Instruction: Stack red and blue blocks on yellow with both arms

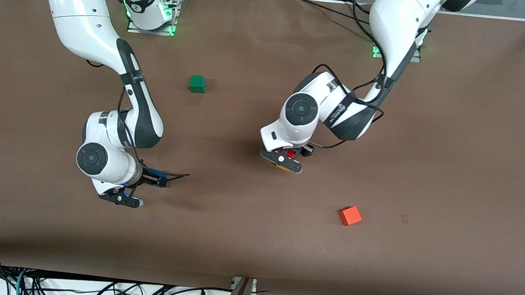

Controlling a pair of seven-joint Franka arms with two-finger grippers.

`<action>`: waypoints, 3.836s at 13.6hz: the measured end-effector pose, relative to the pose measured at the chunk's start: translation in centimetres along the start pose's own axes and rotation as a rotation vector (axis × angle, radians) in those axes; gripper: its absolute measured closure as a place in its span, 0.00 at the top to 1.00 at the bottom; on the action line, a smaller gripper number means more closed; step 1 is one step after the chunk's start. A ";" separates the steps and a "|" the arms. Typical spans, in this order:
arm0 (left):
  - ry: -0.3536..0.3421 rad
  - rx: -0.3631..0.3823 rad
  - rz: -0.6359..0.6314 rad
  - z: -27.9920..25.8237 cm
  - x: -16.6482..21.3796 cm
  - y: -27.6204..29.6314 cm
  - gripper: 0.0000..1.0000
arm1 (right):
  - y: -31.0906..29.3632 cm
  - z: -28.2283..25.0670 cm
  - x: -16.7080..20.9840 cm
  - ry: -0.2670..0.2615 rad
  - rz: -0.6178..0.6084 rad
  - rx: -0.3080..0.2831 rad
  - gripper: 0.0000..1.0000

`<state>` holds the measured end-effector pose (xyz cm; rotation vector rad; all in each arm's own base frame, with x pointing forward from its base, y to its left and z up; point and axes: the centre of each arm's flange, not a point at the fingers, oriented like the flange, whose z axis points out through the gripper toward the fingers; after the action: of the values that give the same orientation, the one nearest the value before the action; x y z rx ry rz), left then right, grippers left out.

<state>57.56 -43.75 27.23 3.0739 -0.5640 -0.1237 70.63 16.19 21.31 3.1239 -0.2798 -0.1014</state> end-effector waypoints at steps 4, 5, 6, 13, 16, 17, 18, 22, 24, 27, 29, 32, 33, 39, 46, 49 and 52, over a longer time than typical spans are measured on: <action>0.012 0.001 -0.009 1.3 0.6 -0.4 0.56 | -0.2 0.0 -0.1 0.000 -0.003 0.000 0.68; 0.013 0.007 -0.005 1.4 0.6 -0.5 0.56 | -0.4 0.0 -0.2 0.000 -0.006 0.000 0.68; 0.017 0.018 0.001 1.5 0.6 -0.5 0.56 | -0.6 0.0 -0.3 -0.001 -0.009 0.001 0.62; 0.033 0.031 -0.068 -5.4 2.8 -2.5 1.00 | -4.0 -3.0 -1.1 -0.030 -0.060 -0.005 0.55; 0.068 0.037 -0.182 -15.3 3.7 -9.8 1.00 | -6.9 -8.5 -1.8 -0.057 -0.082 -0.011 0.55; 0.108 0.031 -0.237 -18.8 3.5 -13.7 1.00 | -8.1 -10.2 -2.3 -0.050 -0.080 -0.008 0.55; 0.146 0.027 -0.296 -22.0 3.0 -18.1 1.00 | -9.6 -11.6 -2.8 -0.036 -0.087 -0.001 0.55; 0.200 0.033 -0.528 -29.1 -1.4 -34.6 1.00 | -19.0 -14.0 -8.1 0.029 -0.096 0.042 0.55; 0.160 0.036 -0.607 -29.5 -3.6 -39.8 1.00 | -26.4 -13.4 -13.3 0.087 -0.150 0.087 0.55; 0.082 0.039 -0.637 -28.7 -5.7 -43.9 1.00 | -34.6 -12.0 -20.6 0.147 -0.249 0.150 0.55; 0.058 0.039 -0.567 -28.5 -6.8 -46.3 1.00 | -36.7 -12.5 -22.5 0.168 -0.282 0.203 0.55; 0.034 0.039 -0.510 -28.9 -8.0 -47.5 1.00 | -37.4 -12.6 -22.9 0.180 -0.289 0.234 0.55; 0.030 0.039 -0.513 -29.3 -8.4 -47.7 1.00 | -37.5 -12.2 -22.9 0.177 -0.289 0.232 0.55; -0.001 0.021 -0.406 -31.4 -11.9 -46.3 1.00 | -37.7 -10.4 -22.8 0.168 -0.290 0.223 0.55; -0.005 0.004 -0.423 -30.1 -14.6 -45.6 1.00 | -37.8 -9.1 -22.6 0.174 -0.291 0.222 0.55; -0.008 0.004 -0.418 -29.7 -14.5 -45.4 1.00 | -38.0 -9.2 -22.8 0.178 -0.295 0.223 0.70; -0.008 0.004 -0.409 -29.7 -14.3 -44.9 1.00 | -38.1 -9.5 -22.8 0.185 -0.298 0.225 0.99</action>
<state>62.56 3.31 56.64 3.1458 0.0715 -0.1369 55.60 57.67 31.91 3.3401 0.1905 0.2349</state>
